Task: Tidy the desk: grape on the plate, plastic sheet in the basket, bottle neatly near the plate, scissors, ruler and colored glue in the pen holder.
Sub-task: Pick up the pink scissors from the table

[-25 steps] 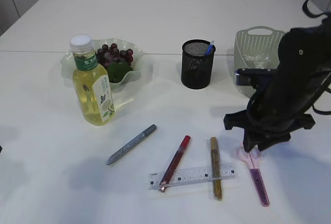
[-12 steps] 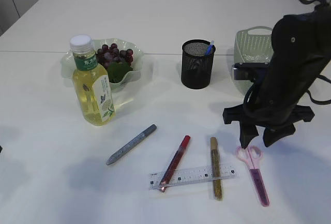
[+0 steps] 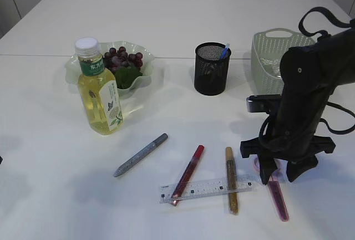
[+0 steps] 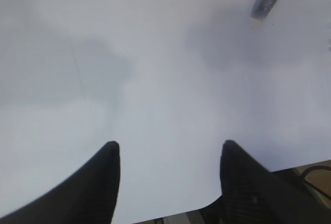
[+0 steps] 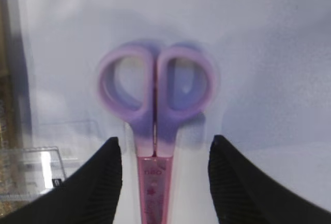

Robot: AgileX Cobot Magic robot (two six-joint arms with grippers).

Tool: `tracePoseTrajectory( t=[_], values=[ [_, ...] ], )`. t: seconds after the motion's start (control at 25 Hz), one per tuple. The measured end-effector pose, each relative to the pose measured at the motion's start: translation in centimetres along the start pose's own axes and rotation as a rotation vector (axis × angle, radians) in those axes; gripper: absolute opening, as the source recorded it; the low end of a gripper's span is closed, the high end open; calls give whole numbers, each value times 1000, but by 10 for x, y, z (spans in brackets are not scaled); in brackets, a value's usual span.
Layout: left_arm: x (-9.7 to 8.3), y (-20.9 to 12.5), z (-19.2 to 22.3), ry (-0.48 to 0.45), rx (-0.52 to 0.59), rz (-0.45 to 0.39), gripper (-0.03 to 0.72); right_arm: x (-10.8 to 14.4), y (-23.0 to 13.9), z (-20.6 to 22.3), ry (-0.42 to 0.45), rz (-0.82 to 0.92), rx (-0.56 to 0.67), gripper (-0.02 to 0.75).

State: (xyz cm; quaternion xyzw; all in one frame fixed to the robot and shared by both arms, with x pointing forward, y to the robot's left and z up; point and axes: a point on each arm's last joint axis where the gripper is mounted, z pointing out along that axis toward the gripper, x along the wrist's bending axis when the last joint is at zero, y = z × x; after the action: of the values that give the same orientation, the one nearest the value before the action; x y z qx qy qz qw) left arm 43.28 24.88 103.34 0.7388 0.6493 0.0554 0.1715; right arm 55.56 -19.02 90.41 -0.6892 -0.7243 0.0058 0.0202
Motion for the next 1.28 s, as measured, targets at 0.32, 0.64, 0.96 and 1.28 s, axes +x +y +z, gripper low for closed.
tracePoseTrajectory(
  t=[0.32,0.64,0.96,1.28],
  values=[
    [0,0,0,0,0,0,443,1,2,1,6,0,-23,430],
    [0,0,0,0,0,0,443,1,3,9,1,1,-8,430],
    [0,0,0,0,-2,0,443,1,3,9,2,2,-6,396],
    [0,0,0,0,-2,0,443,1,3,9,3,3,-5,236]
  ],
)
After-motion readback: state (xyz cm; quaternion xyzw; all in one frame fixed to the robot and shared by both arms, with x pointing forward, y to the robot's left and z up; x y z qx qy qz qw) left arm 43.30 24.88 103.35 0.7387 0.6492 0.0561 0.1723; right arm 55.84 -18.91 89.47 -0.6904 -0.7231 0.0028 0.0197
